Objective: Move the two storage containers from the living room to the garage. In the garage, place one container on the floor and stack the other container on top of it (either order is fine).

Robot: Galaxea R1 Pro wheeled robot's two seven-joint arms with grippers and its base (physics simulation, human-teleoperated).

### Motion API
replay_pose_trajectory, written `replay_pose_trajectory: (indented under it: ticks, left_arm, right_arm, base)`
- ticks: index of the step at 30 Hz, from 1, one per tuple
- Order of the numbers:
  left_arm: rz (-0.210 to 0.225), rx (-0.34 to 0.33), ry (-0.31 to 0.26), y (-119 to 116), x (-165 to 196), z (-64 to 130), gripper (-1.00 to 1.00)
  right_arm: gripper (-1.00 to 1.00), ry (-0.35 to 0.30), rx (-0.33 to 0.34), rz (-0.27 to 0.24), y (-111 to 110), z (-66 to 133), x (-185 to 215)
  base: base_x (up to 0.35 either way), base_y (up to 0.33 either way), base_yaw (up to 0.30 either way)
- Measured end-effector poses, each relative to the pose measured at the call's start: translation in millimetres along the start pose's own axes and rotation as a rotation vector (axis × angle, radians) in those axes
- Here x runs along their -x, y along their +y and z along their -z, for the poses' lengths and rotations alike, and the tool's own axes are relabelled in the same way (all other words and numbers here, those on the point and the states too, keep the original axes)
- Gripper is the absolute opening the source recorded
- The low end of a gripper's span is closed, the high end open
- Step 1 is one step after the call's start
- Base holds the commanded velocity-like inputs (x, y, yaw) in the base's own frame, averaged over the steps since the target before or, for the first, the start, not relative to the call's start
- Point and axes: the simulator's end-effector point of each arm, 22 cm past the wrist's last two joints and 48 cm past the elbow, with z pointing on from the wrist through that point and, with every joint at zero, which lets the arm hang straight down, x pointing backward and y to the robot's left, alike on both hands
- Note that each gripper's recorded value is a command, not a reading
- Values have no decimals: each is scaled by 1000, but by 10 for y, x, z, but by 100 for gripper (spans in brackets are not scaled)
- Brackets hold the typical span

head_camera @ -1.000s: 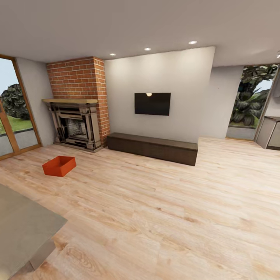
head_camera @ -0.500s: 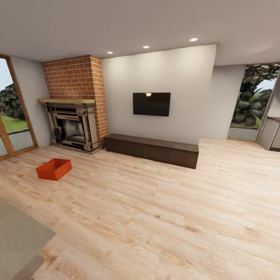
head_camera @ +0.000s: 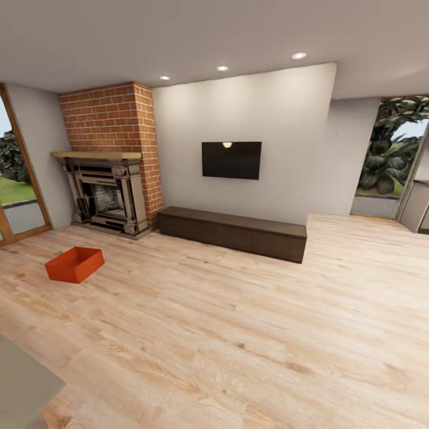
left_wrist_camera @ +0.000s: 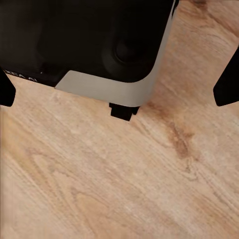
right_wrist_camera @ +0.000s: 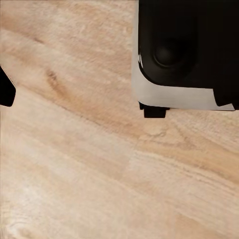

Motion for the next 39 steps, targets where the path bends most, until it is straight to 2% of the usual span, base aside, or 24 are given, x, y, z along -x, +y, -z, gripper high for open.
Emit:
replay_pose_trajectory:
  ticks: [22,28,39]
  left_arm:
    - [1,1,1,7,-2,0,100]
    - [2,1,0,7,1,0,100]
    - [2,0,0,-4,-2,0,100]
  right_arm:
    - [100,-4,2,13,11,1,10]
    - [100,10,7,-7,63,5,-18]
    - [100,10,7,-14,61,4,-19]
  base:
    - [320,0,0]
    - [321,0,0]
    - [321,0,0]
